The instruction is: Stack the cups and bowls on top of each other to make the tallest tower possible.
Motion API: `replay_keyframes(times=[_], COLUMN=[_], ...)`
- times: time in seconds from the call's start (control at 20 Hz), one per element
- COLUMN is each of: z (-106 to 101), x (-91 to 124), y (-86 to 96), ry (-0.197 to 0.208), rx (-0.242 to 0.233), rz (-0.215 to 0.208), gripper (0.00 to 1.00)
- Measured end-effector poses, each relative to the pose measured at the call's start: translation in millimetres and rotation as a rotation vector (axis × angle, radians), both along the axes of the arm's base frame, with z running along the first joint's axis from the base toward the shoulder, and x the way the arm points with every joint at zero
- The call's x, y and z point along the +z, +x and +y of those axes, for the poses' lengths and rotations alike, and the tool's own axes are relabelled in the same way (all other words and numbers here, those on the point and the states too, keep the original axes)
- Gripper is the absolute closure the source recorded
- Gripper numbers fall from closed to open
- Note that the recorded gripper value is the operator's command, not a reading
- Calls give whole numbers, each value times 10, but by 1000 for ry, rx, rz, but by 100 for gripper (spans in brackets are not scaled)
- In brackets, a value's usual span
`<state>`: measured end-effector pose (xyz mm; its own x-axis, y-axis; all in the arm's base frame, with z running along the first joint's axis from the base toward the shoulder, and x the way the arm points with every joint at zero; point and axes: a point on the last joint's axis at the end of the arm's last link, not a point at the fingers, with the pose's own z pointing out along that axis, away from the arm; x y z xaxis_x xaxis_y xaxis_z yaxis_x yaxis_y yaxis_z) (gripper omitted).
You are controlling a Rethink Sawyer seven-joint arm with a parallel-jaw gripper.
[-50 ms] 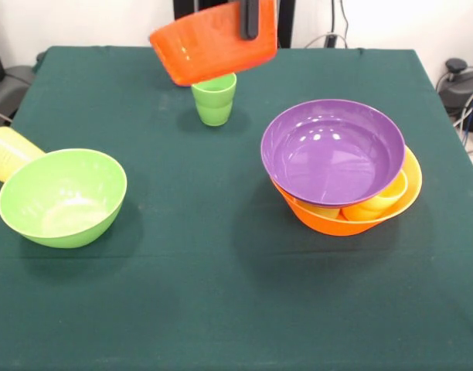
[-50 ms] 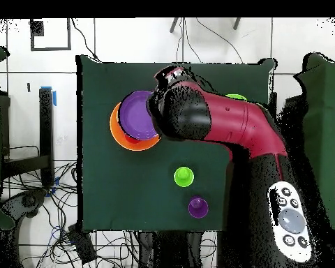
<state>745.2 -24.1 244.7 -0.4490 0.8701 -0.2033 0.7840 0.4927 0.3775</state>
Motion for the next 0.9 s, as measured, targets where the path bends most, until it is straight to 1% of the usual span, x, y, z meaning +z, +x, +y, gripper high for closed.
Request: replay_keyframes(times=[0.25,0.35,0.45,0.65,0.9], z=[42,70,106,139,154], x=[-180,-281,-429,-564,-713], y=[48,68,88,96,73], ry=[18,24,27,31,35], rx=[-13,-16,-21,-28,-42], rz=[3,-4,-17,-25,-13], gripper=[100,100,100,100,100])
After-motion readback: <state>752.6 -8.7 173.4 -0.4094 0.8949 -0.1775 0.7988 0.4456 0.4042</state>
